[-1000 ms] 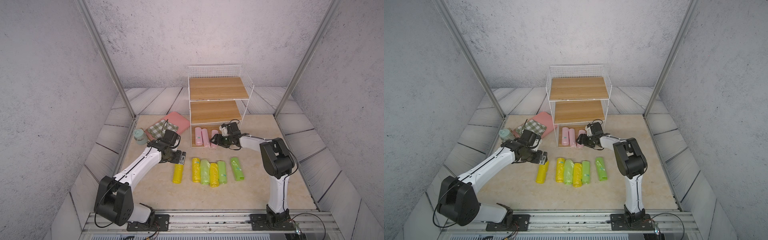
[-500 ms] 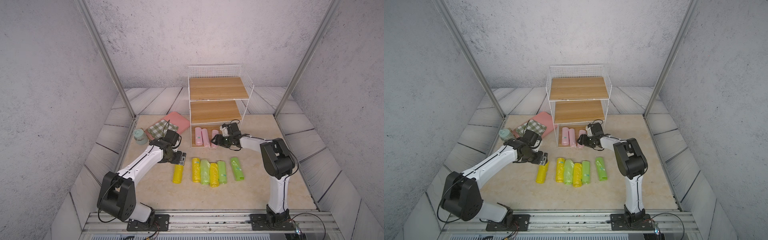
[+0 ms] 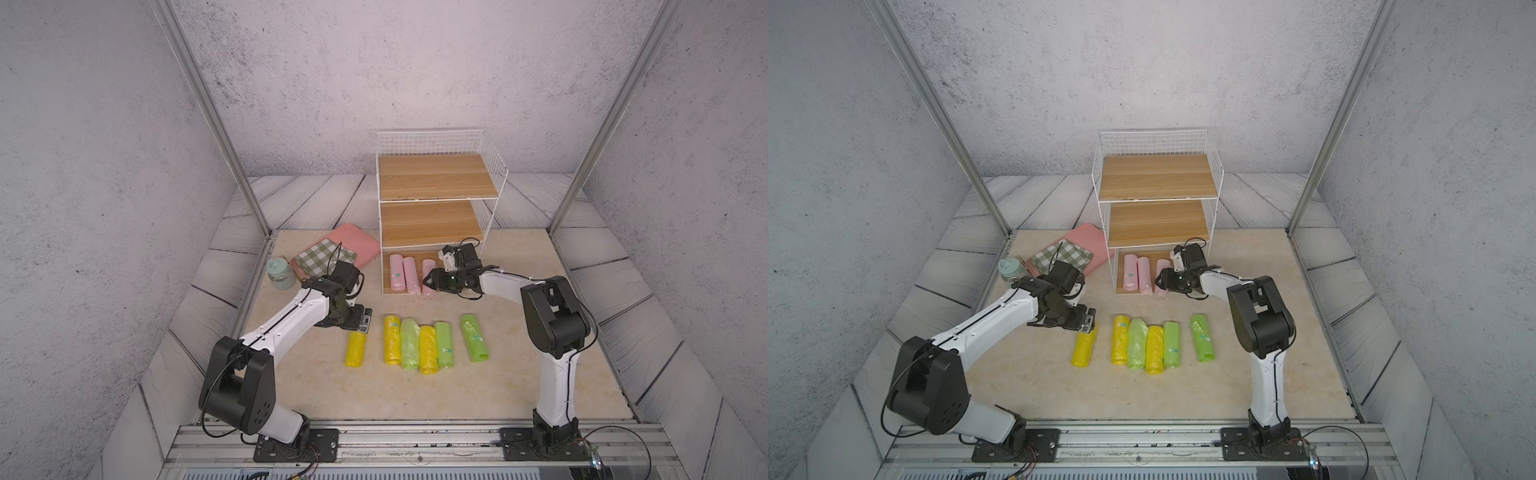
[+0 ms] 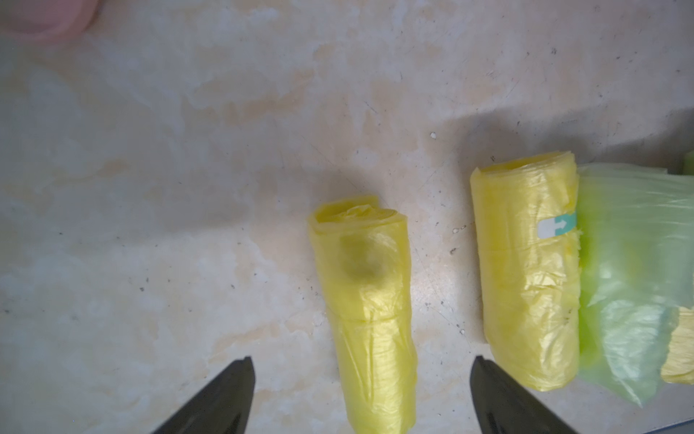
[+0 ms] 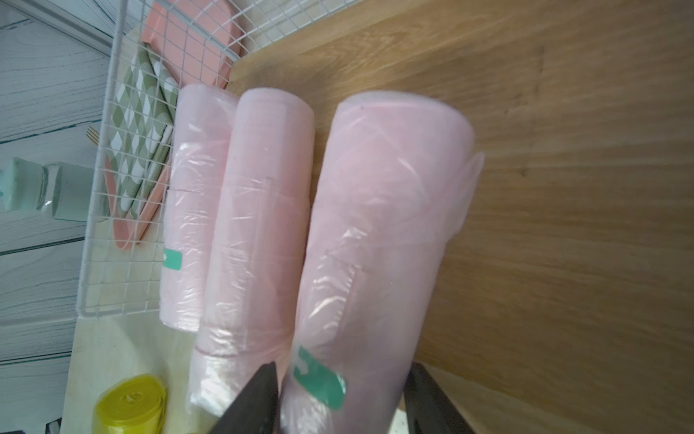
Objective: Sort the rolls of trash bags by color and place them on the shelf
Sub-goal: Place the roll of trash bags on the shelf.
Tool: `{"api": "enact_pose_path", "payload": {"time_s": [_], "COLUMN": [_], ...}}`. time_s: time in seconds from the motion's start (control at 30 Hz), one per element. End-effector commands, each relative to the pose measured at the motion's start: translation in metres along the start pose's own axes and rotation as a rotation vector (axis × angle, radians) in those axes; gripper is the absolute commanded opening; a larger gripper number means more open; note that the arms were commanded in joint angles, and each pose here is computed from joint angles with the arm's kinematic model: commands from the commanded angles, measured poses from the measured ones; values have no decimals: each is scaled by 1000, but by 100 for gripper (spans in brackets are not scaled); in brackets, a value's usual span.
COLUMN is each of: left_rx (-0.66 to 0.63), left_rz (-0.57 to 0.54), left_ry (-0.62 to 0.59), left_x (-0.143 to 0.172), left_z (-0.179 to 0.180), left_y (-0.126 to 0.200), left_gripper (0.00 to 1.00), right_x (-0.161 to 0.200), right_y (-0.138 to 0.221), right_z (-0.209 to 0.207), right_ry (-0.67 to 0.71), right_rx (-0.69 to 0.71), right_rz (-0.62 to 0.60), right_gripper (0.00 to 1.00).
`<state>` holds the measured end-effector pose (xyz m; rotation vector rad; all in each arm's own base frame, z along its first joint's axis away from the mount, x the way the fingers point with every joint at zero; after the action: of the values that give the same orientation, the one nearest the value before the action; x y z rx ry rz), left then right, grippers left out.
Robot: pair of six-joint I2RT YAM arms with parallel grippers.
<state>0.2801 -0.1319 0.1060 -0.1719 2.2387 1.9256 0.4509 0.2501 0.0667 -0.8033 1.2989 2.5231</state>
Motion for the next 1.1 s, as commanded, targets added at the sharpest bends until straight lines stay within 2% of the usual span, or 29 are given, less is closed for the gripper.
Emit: {"api": "enact_pose_path", "payload": {"time_s": [0.0, 0.2, 0.7, 0.87, 1.07], "left_rx": [3, 4, -5, -7, -14], "left_rz": [20, 32, 70, 75, 83], "left_ry": [10, 16, 24, 30, 32], "left_x": [0, 2, 7, 8, 9], "left_z": [0, 0, 2, 2, 3], "left_y": [1, -2, -10, -12, -15], "left_gripper": [95, 94, 90, 90, 90], "right_x": [-10, -10, -8, -8, 2], "right_y": [7, 9, 39, 48, 60], "right_z": [7, 9, 10, 12, 24], "right_ry": [46, 72, 115, 127, 138], "right_rx": [-16, -23, 45, 57, 4], "right_rz": [-16, -25, -79, -87, -102], "right_gripper": [58, 58, 78, 79, 79]}}
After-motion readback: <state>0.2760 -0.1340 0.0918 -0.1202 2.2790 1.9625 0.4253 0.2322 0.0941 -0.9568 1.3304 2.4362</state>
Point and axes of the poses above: each gripper's point midway between its finger pads, its own y axis back along the fingers, its own z axis along the line the jaws close on, x = y × z, the point moved 1 cm from there along y, back along the fingers, and after that the axes turned 10 degrees about y, right-handed, at the moved point
